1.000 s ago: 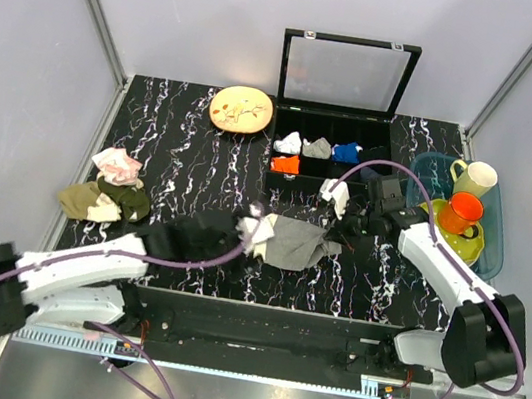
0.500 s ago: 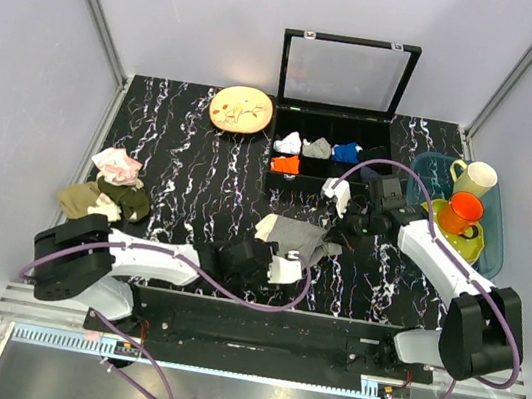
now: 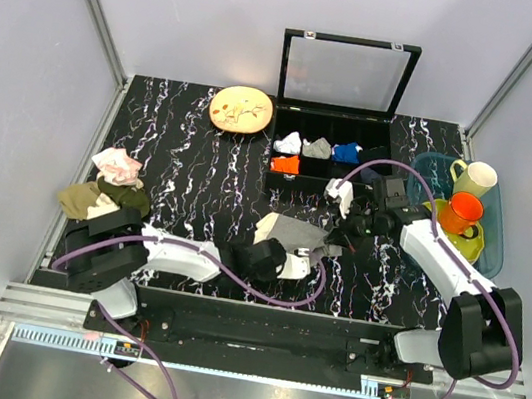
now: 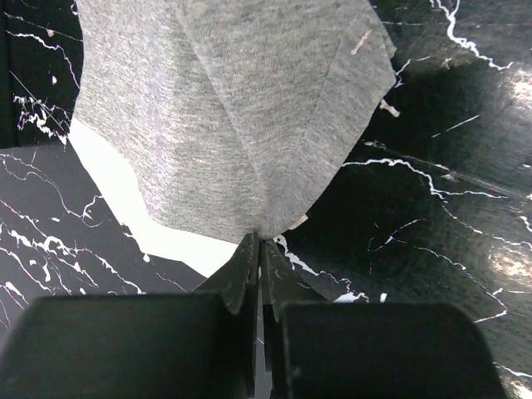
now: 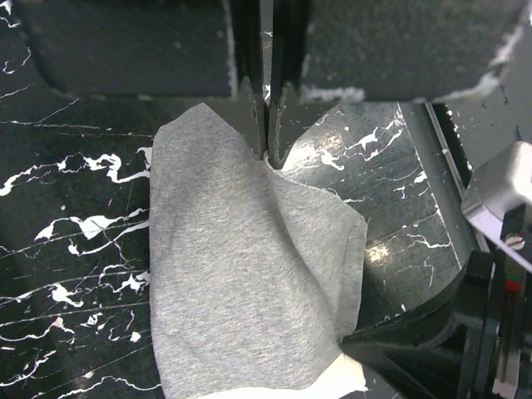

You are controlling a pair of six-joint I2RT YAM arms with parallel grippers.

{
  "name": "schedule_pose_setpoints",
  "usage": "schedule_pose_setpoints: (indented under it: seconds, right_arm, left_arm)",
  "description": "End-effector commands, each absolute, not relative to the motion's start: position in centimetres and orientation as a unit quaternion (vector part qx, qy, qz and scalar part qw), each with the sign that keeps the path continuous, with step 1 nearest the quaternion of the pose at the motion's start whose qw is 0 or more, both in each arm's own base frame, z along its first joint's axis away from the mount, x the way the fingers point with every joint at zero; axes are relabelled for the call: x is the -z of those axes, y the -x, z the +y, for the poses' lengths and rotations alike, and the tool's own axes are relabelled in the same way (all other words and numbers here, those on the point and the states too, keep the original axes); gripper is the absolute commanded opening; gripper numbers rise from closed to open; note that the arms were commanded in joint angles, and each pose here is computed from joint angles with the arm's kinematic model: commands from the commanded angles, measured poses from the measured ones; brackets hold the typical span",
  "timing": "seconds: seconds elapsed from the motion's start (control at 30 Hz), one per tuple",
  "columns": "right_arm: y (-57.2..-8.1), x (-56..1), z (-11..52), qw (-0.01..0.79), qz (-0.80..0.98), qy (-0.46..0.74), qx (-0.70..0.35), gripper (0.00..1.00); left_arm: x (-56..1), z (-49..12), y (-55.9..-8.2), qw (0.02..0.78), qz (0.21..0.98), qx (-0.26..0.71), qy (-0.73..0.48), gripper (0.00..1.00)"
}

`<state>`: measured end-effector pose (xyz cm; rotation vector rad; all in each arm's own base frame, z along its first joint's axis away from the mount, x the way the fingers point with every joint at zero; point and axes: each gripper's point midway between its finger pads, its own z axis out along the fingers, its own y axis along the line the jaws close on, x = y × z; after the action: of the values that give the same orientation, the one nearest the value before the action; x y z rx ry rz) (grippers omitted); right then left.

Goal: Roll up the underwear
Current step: Flatten out the underwear at the center of the board.

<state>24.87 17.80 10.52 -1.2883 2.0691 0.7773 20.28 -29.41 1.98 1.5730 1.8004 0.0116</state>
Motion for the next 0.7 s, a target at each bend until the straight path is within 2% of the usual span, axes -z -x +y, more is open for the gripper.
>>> schedule_pose_setpoints:
  seconds: [0.0,0.13,0.3,0.43,0.67]
  right_arm:
    - [-24.9,-13.5,18.1,0.318,0.747,0.497,-0.306,0.0]
    - [-24.4,-15.3,17.7,0.328,0.736,0.509,-0.303,0.0]
    - [-23.3,-19.6,16.6,0.365,0.716,0.534,-0.265,0.0]
    - [-22.2,-24.5,15.3,0.407,0.697,0.55,-0.217,0.0]
    - [-17.2,-32.2,13.4,0.469,0.66,0.56,-0.172,0.0]
  left_arm:
    - [-5.3,-30.4,-21.2,0.401,0.704,0.005,-0.586,0.0]
    - [-9.9,-31.6,-19.3,0.41,0.702,0.081,-0.577,0.0]
    - [-19.3,-33.4,-16.1,0.43,0.677,0.206,-0.561,0.0]
    - [-25.4,-34.8,-12.6,0.412,0.651,0.314,-0.555,0.0]
    - [-33.3,-36.1,-6.4,0.353,0.596,0.478,-0.541,0.0]
